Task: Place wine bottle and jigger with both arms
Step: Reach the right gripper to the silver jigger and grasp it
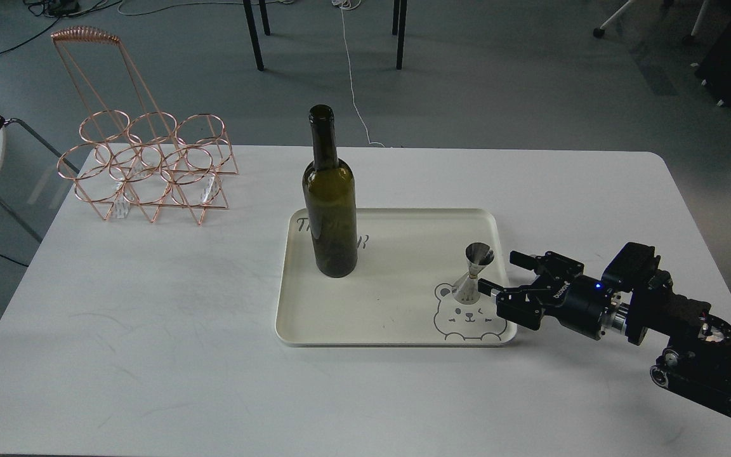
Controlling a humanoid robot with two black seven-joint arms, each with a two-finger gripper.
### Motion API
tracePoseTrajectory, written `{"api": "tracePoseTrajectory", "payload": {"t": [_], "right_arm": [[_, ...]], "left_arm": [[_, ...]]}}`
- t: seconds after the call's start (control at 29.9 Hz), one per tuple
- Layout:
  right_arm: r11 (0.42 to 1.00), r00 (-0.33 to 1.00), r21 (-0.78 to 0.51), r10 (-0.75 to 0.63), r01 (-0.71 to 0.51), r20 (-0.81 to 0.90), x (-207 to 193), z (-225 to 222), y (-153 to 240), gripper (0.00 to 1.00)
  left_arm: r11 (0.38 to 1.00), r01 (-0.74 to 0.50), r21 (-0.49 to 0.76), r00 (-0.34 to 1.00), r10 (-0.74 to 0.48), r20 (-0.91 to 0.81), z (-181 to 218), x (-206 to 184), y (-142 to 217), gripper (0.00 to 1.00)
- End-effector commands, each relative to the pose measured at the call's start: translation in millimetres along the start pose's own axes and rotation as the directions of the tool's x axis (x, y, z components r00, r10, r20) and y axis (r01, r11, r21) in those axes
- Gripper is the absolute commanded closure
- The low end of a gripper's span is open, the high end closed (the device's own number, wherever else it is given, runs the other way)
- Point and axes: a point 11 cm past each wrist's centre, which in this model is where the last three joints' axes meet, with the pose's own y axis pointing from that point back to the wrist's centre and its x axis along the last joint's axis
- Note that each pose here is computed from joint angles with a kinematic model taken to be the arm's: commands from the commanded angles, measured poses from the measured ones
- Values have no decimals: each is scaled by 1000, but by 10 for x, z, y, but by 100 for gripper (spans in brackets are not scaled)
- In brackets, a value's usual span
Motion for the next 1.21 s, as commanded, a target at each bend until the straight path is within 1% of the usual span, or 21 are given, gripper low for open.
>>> {"api": "tracePoseTrajectory", "payload": {"t": [0.0, 0.1, 0.27, 0.67, 0.77, 0.87, 0.94, 0.97, 1.07, 1.17], "right_arm": [[999, 1000, 43, 1, 0, -22, 15, -107, -211, 19], [999, 998, 40, 3, -1, -60, 79, -57, -268, 29], [998, 996, 58, -7, 12, -94, 132, -70, -343, 39], [998, 992, 48, -33, 40, -123, 63, -8, -226, 43], [998, 992, 46, -37, 43, -124, 53, 0, -208, 51], [996, 989, 52, -67, 75, -135, -23, -4, -167, 60], [996, 988, 52, -70, 78, -136, -32, -5, -164, 70], [996, 988, 51, -70, 78, -136, -31, 0, -159, 73], [996, 988, 54, -68, 76, -137, -18, -7, -171, 78], [996, 988, 56, -62, 70, -142, 14, -6, -186, 79]], "left_arm": [[1000, -2, -15, 1000, 2, 2, 25, 7, 3, 1], [1000, -3, -23, 1000, 3, 3, 37, 11, 4, 1], [999, -14, -29, 1000, 14, 9, 63, 51, 15, 1], [999, -21, -35, 1000, 22, 17, 106, 80, 26, 1], [999, -30, -43, 999, 31, 22, 134, 107, 30, 1], [998, -31, -45, 999, 32, 23, 148, 112, 32, 1], [998, -36, -47, 999, 38, 26, 153, 131, 37, 1], [998, -39, -50, 999, 41, 27, 167, 141, 41, 1], [998, -43, -51, 999, 45, 30, 172, 158, 45, 1], [997, -47, -53, 998, 49, 32, 180, 170, 49, 1]]}}
